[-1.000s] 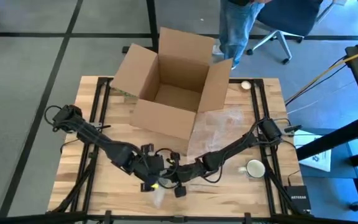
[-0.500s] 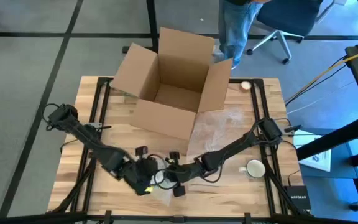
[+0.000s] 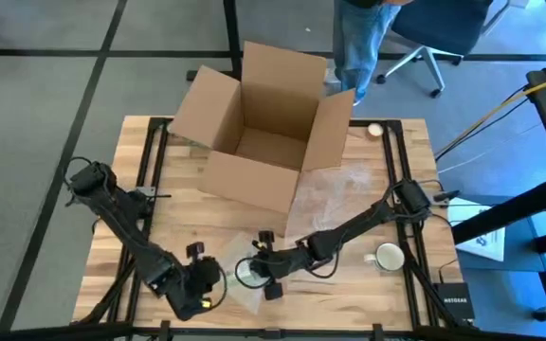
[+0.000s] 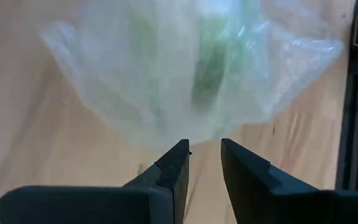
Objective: Wrap mug
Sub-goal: Wrap the green mug with bubble wrap
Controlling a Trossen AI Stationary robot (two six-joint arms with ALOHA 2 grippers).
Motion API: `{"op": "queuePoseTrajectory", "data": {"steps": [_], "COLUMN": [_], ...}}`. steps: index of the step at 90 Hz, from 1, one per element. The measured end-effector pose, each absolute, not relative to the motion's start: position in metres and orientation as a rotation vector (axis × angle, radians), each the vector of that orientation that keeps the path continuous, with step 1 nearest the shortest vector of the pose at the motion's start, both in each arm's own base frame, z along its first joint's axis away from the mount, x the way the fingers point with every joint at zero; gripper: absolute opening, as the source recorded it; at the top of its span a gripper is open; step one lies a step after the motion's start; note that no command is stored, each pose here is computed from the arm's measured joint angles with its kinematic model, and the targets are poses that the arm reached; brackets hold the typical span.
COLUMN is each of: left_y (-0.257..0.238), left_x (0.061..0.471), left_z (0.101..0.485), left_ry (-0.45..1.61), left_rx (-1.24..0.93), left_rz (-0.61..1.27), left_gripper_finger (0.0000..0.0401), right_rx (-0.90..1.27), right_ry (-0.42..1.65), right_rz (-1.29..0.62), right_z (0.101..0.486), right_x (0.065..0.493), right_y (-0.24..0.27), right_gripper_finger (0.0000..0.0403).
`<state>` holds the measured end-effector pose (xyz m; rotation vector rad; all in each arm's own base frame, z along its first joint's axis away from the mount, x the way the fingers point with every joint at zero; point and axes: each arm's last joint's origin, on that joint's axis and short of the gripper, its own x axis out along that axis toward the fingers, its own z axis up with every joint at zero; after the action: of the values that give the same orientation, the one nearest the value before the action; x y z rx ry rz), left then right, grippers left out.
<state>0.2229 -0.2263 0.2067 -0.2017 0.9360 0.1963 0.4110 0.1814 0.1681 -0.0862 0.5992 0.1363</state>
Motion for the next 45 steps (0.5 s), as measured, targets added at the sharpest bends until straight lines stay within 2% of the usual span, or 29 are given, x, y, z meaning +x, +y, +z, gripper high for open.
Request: {"op": "queuePoseTrajectory", "data": {"steps": [28,45], "left_y": [-0.209,-0.197], "left_x": [0.234,0.236], "left_z": [0.165,0.154], "left_ry": [0.767,0.761], "left_rx": [-0.293,-0.288], "left_rz": [0.142,0.159], "left_gripper_finger": [0.0075,0.0075], "right_rx": [-0.060,-0.054], "right_ry": [0.598,0.600], "right_rz": [0.130,0.145], "right_z": [0.169,0.173], "right_x": [0.411,0.412], "right_y": [0.182,0.183], "right_gripper_finger": [0.0000,0.0000]}}
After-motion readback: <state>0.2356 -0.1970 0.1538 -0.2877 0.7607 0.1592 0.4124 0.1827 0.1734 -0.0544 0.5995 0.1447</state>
